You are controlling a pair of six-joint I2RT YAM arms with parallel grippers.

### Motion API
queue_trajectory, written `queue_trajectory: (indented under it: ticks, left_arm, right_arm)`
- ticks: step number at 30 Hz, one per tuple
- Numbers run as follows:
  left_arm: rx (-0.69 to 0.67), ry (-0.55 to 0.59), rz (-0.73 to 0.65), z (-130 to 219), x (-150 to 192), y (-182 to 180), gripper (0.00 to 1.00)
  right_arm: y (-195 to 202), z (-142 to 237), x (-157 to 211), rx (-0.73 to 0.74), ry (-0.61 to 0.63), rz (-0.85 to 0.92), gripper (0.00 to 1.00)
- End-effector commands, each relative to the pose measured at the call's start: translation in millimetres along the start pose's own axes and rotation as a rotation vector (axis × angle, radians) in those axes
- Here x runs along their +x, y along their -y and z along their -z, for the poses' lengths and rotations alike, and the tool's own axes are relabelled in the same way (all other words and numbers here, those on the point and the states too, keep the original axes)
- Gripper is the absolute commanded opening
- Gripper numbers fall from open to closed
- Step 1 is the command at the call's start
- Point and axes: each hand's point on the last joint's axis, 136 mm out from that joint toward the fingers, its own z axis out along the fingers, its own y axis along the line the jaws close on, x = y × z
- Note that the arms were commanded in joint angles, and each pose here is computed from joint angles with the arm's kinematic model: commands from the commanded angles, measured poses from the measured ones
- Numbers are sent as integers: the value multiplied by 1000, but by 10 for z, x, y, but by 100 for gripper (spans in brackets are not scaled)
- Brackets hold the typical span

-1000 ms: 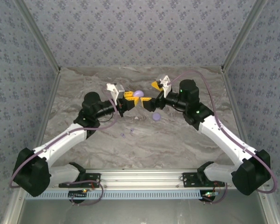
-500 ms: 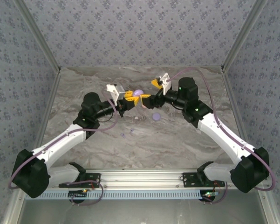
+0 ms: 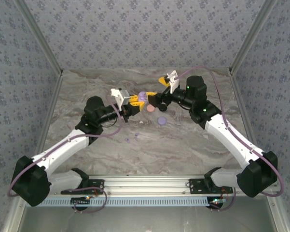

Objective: Insert the wireless bluetooth earbuds into the charging case

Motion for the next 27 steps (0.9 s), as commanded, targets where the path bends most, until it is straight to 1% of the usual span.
queue_trajectory:
  ticks: [1,4,6,9,12,14,17,20,22,25,27]
  left_arm:
    - [-30,14,-35,58,-50,9,0]
    - [-101,16,-39,114,-34,-86,0]
    - [-164,12,-42,177,-10,-161,0]
    - [-269,-5,-42,316,43,-278,0]
    - [-362,-20,-36,488,117,-360,0]
    - [-407,-20,-30,613,140,-374,0]
    - [-456,-22,-24,798,160,-355,0]
    - [-492,-12,-32,983,138,-310,0]
    - [-510,5,-43,1083,91,-282,0]
    - [-530,28,-62,1205,21,-243,0]
    - [-540,38,-72,1257,-19,-229,0]
  right_arm:
    - [-9,126,-202,6,38,-3,100]
    - [22,226,-211,27,44,-46,100]
    - [89,283,-183,74,37,-119,100]
    - [115,323,-21,99,-10,-219,100]
    - [82,282,273,91,-123,-292,100]
    - [71,236,530,107,-220,-348,100]
    - [-47,138,961,111,-385,-407,93]
    - [-196,10,1401,131,-564,-451,82]
    - [-311,-105,1575,123,-657,-478,76]
    - [-538,-289,1893,106,-791,-524,62]
    - [-660,-398,2081,105,-860,-526,58]
